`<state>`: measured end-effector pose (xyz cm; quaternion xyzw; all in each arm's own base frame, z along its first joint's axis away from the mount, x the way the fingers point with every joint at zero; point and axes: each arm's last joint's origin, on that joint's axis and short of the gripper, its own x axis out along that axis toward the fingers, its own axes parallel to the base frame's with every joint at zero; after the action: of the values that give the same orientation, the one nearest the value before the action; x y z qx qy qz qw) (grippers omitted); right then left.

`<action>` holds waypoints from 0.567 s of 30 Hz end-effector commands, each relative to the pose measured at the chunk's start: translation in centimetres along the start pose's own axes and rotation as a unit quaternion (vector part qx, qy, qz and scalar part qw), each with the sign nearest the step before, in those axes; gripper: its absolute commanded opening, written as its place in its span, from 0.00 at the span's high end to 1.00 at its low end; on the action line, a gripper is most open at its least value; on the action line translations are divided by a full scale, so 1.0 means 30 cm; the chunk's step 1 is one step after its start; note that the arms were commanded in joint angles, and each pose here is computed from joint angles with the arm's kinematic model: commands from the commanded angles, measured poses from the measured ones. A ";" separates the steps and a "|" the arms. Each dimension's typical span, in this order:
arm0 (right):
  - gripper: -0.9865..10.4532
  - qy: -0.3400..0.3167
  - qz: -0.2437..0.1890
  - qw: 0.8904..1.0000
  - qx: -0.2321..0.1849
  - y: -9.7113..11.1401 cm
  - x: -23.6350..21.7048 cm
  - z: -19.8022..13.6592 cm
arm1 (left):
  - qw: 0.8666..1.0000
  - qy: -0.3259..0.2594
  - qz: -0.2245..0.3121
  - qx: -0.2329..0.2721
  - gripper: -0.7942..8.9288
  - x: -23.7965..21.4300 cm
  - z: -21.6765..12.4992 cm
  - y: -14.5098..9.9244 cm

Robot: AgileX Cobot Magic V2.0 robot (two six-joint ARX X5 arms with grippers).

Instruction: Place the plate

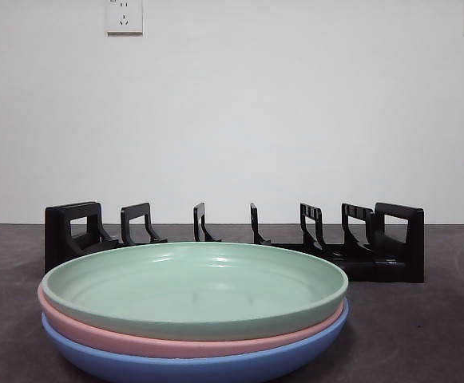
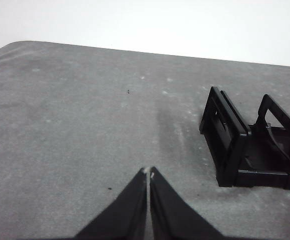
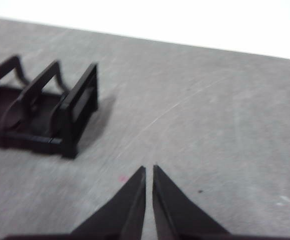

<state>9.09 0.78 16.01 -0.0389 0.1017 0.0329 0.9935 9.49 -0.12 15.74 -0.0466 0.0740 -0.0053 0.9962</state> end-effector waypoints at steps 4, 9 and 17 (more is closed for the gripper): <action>0.89 0.007 -0.001 1.000 -0.013 0.000 0.009 -0.020 | 1.000 -0.002 -0.001 -0.001 0.91 0.005 -0.011 0.001; 0.89 0.004 -0.012 1.000 -0.012 -0.006 0.012 -0.023 | 1.000 -0.002 -0.002 -0.001 0.91 0.005 -0.011 0.001; 0.89 -0.002 -0.012 1.000 -0.008 -0.007 0.012 -0.020 | 1.000 -0.002 -0.002 -0.001 0.91 0.005 -0.011 0.001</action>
<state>9.27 0.52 15.50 -0.0459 0.1011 0.0211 0.9936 9.49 -0.12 15.74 -0.0466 0.0740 -0.0053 0.9962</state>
